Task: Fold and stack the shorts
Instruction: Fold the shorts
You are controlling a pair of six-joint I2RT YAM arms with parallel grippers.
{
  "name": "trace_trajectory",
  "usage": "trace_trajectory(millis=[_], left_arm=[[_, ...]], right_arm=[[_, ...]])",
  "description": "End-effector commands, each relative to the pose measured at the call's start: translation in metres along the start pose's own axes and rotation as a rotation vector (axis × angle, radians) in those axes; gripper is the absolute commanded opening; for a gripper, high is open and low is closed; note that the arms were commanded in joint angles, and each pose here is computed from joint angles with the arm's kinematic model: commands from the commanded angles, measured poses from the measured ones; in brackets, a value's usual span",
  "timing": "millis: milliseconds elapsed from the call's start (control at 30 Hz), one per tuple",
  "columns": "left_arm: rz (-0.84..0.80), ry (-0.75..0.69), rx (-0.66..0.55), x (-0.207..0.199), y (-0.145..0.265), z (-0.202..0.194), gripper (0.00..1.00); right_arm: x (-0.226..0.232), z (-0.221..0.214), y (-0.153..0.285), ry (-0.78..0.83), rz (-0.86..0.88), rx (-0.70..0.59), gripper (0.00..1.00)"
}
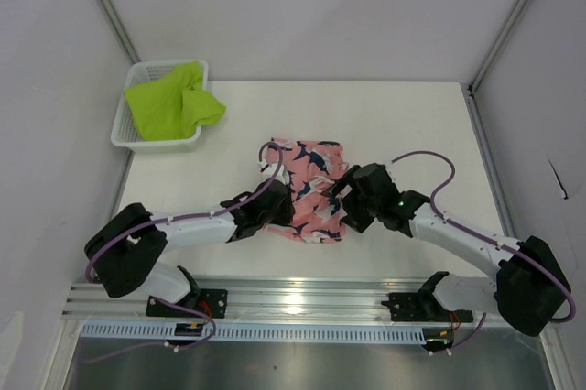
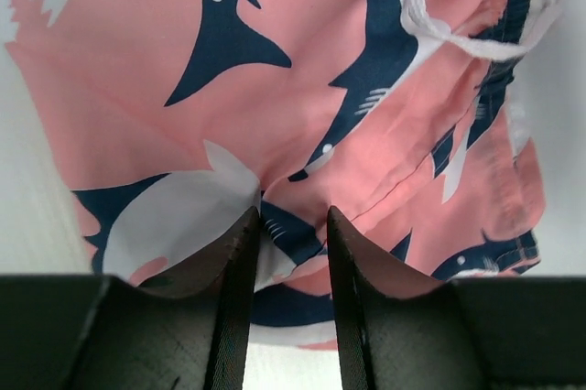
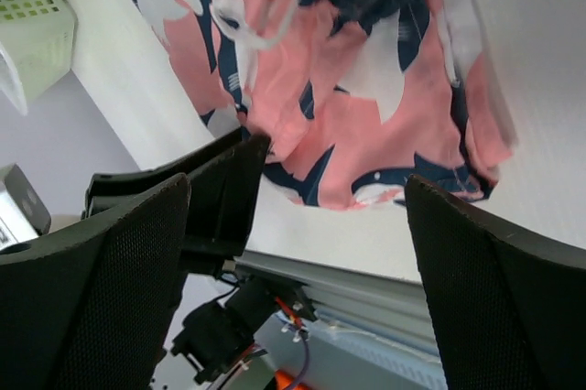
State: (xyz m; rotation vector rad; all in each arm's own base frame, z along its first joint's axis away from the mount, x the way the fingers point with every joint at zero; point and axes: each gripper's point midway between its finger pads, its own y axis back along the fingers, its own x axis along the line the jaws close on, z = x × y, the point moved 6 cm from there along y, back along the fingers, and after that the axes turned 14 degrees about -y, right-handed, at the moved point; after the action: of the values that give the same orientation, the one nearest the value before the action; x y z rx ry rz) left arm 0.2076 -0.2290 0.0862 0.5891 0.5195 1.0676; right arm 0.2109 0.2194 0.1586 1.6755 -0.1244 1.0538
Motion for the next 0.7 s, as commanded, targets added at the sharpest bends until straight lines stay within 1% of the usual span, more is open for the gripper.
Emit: trace_trajectory(millis=[0,67,100,133,167,267,300,333,367,433,500,533,667], left_arm=[[-0.020,0.135,-0.038,-0.011,-0.011,0.002,0.38],[-0.031,0.166,-0.032,-0.019,-0.019,-0.003,0.38],[-0.035,0.175,-0.045,-0.026,-0.021,0.005,0.38],[-0.036,0.164,-0.036,-0.034,-0.023,0.002,0.38],[-0.001,0.161,-0.004,-0.035,-0.029,-0.007,0.37],[-0.062,0.156,-0.043,-0.076,-0.035,0.018,0.38],[-0.055,0.139,-0.008,-0.081,-0.043,0.009,0.38],[-0.095,0.147,-0.037,-0.099,-0.042,0.028,0.38],[-0.097,0.140,-0.035,-0.102,-0.042,0.031,0.38],[-0.103,0.137,-0.064,-0.103,-0.032,0.047,0.44],[-0.105,0.124,-0.090,-0.097,-0.022,0.059,0.50],[-0.099,0.132,-0.093,-0.088,-0.012,0.069,0.51],[-0.089,0.148,-0.079,-0.056,0.010,0.080,0.59]], right_arm=[[-0.006,-0.003,-0.001,-0.171,0.014,-0.051,0.99],[-0.009,-0.006,-0.003,-0.193,0.015,-0.035,1.00],[-0.013,-0.006,-0.005,-0.192,0.004,-0.034,0.99],[-0.015,-0.005,-0.005,-0.178,-0.006,-0.039,1.00],[-0.016,-0.004,-0.005,-0.174,-0.011,-0.048,0.99],[-0.023,0.003,-0.001,-0.140,-0.028,-0.072,0.99],[-0.024,0.009,0.000,-0.143,-0.028,-0.087,0.99],[-0.027,0.012,0.005,-0.142,-0.028,-0.091,0.99],[-0.029,0.015,0.008,-0.134,-0.025,-0.100,0.99],[-0.037,0.023,0.011,-0.146,-0.031,-0.117,0.99],[-0.037,0.025,0.019,-0.154,0.002,-0.112,0.99],[-0.038,0.028,0.019,-0.162,0.009,-0.121,0.99],[-0.040,0.033,0.017,-0.136,0.011,-0.108,0.99]])
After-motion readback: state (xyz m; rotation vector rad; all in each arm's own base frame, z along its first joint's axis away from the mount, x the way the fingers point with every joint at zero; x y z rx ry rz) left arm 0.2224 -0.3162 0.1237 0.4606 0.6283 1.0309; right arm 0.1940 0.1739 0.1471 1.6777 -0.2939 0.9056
